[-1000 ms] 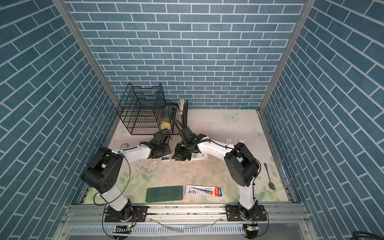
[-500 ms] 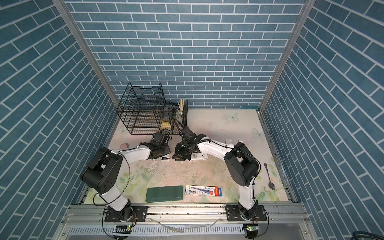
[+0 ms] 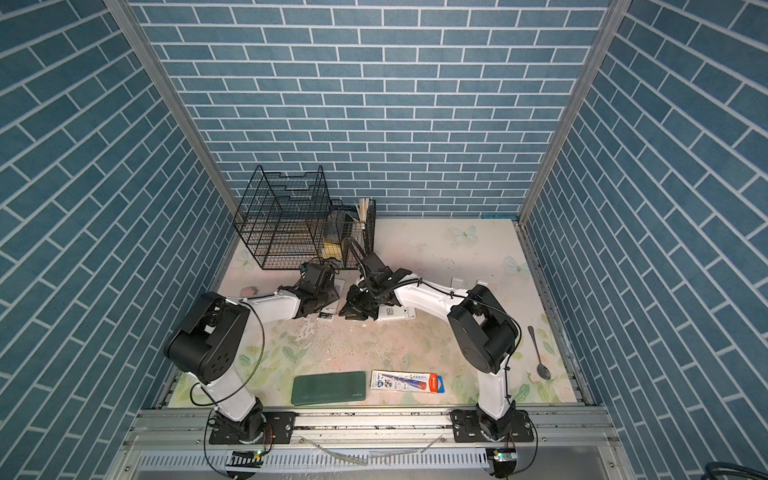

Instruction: Unload the batteries from the remote control

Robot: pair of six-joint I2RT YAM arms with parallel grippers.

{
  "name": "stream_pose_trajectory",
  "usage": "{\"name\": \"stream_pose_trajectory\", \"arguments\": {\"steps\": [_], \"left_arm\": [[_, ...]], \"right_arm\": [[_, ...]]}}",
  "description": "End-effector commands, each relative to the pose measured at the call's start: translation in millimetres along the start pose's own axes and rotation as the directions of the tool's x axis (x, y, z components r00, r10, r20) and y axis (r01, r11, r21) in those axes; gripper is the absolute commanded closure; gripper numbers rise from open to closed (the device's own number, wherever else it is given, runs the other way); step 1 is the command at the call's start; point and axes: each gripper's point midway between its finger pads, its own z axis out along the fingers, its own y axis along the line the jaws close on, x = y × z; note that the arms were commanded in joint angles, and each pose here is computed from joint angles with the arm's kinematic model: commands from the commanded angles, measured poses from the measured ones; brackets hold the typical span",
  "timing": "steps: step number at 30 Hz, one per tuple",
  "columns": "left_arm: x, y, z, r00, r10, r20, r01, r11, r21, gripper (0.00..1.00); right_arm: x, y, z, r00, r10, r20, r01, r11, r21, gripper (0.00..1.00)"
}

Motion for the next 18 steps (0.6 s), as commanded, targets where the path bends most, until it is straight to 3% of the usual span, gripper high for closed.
{"name": "stream_pose_trajectory", "arguments": {"steps": [1, 12, 18], "left_arm": [[141, 73, 7, 0.875, -0.008, -0.483, -0.082, 0.983, -0.166, 1.00], [143, 71, 5, 0.875, -0.022, -0.484, -0.061, 0.986, -0.155, 1.00], [149, 78, -1, 0.874, -0.071, -0.480, -0.010, 0.986, -0.164, 1.00]], "right_arm": [[16, 63, -3, 0.975, -0.220, -0.006, 0.215, 0.958, -0.192, 1.00], [24, 45, -10, 0.977, -0.212, -0.014, 0.208, 0.970, -0.121, 1.00], [39, 12, -32, 0.974, -0.225, -0.009, 0.226, 0.974, 0.021, 1.00]]}}
